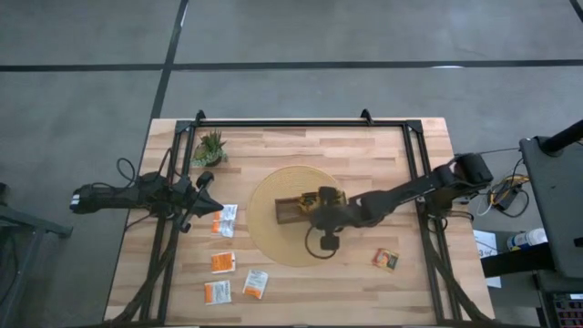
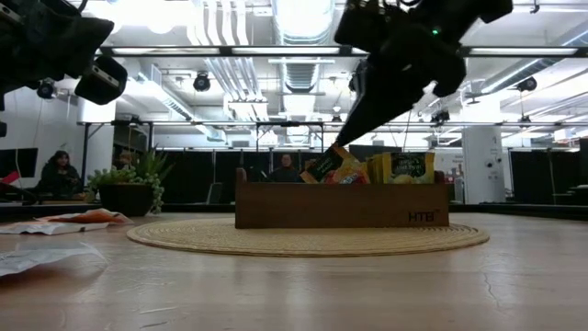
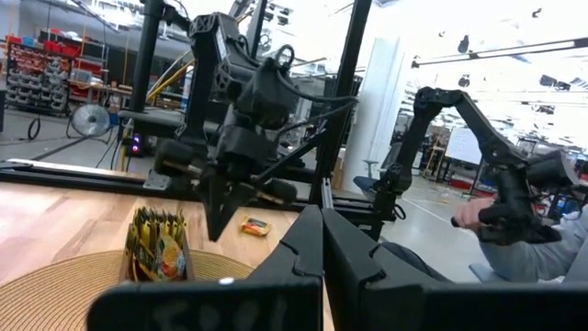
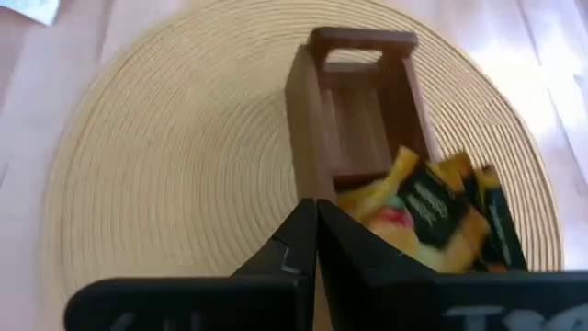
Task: Pick & Place Tea
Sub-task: Put the orange tea bag into the middle of the wooden organizer
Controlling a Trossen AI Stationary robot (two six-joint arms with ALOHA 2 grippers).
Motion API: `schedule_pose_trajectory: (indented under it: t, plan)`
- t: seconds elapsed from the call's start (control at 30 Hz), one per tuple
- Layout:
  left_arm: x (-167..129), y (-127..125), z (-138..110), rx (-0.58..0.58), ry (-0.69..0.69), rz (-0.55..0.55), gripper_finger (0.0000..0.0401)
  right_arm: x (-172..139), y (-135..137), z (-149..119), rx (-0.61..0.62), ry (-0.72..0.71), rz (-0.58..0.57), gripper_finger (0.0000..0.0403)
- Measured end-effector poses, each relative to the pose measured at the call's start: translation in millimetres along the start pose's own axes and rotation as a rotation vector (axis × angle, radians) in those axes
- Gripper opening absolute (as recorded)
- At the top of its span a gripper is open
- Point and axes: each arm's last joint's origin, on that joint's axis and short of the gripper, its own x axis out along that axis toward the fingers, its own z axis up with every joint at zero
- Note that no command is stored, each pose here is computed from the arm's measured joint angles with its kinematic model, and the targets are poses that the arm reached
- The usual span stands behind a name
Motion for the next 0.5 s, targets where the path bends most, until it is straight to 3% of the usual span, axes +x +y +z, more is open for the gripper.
schedule_pose_trajectory:
  t: [0.13, 0.27, 0.5]
  plan:
    - [0.0, 0.0, 0.0, 0.000, 0.001, 0.000, 0.0000, 12.6, 0.2, 2.1, 0.012, 0.057, -0.097, 0.0008]
    - [0.0, 0.0, -0.1, 0.000, 0.001, 0.001, 0.0000, 23.0, -6.1, -2.1, 0.076, 0.204, -0.200, 0.0008]
    - [0.0, 0.0, -0.1, 0.000, 0.001, 0.000, 0.0000, 40.0, -5.3, -1.5, 0.098, 0.292, -0.212, 0.0008]
